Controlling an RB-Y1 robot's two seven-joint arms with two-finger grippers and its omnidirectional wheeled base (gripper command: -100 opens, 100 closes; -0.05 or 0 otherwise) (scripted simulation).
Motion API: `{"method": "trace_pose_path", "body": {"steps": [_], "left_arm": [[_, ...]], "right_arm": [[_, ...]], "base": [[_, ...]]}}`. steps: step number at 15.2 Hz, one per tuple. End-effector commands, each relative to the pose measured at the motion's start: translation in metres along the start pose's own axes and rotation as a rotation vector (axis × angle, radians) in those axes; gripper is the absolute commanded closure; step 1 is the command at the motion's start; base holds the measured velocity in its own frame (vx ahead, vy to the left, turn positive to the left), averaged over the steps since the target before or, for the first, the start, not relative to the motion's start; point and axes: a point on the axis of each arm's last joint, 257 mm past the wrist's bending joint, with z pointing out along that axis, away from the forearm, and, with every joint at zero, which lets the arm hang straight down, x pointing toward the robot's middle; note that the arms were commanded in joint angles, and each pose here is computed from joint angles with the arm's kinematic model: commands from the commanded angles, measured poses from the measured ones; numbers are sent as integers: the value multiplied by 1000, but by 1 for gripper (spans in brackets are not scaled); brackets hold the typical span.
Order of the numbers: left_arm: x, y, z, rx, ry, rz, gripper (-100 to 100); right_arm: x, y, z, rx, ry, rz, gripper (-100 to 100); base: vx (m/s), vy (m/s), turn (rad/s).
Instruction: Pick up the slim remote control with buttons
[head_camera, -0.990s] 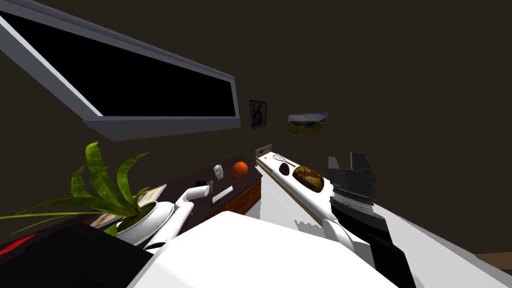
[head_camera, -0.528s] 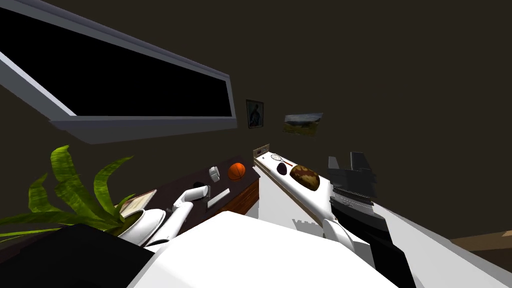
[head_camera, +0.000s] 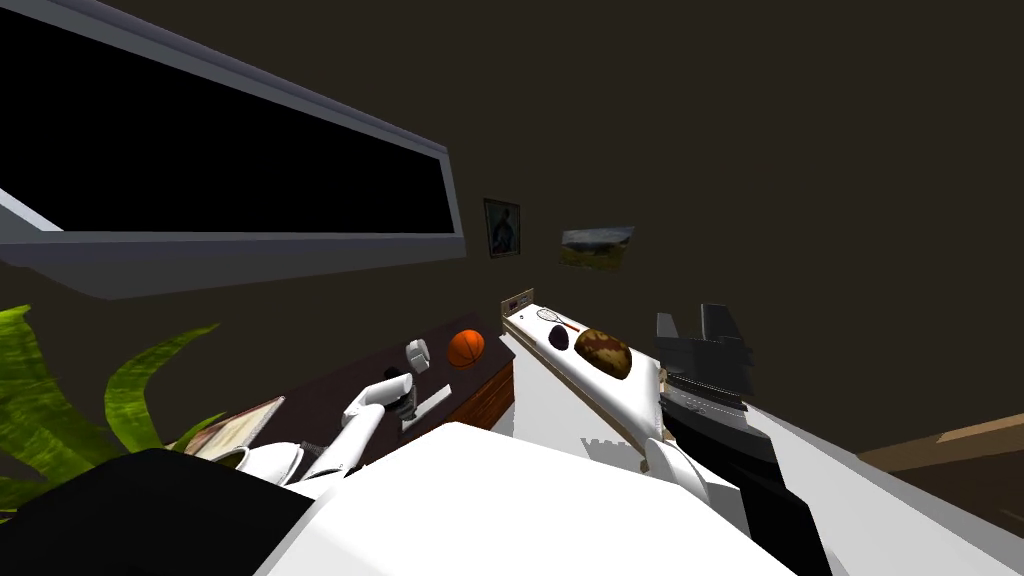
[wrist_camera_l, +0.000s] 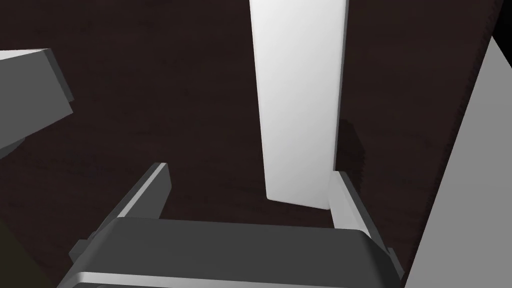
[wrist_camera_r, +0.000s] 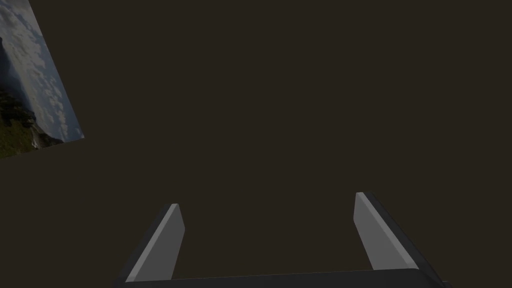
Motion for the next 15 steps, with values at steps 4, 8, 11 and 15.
{"method": "trace_pose_path", "body": {"steps": [4, 8, 11, 15], "left_arm": [[-5, 21, 6, -80, -7, -43, -100], [-9, 55, 11, -204, -10, -114, -100], [-9, 70, 11, -260, -9, -145, -100], [-9, 74, 12, -276, -7, -154, -100]], "right_arm": [[0, 0, 0, 0, 0, 0, 0], [0, 0, 0, 0, 0, 0, 0], [0, 0, 0, 0, 0, 0, 0], [0, 0, 0, 0, 0, 0, 0]], "base": [[34, 4, -46], [47, 14, -87], [66, 26, -81], [48, 27, -45]]}}
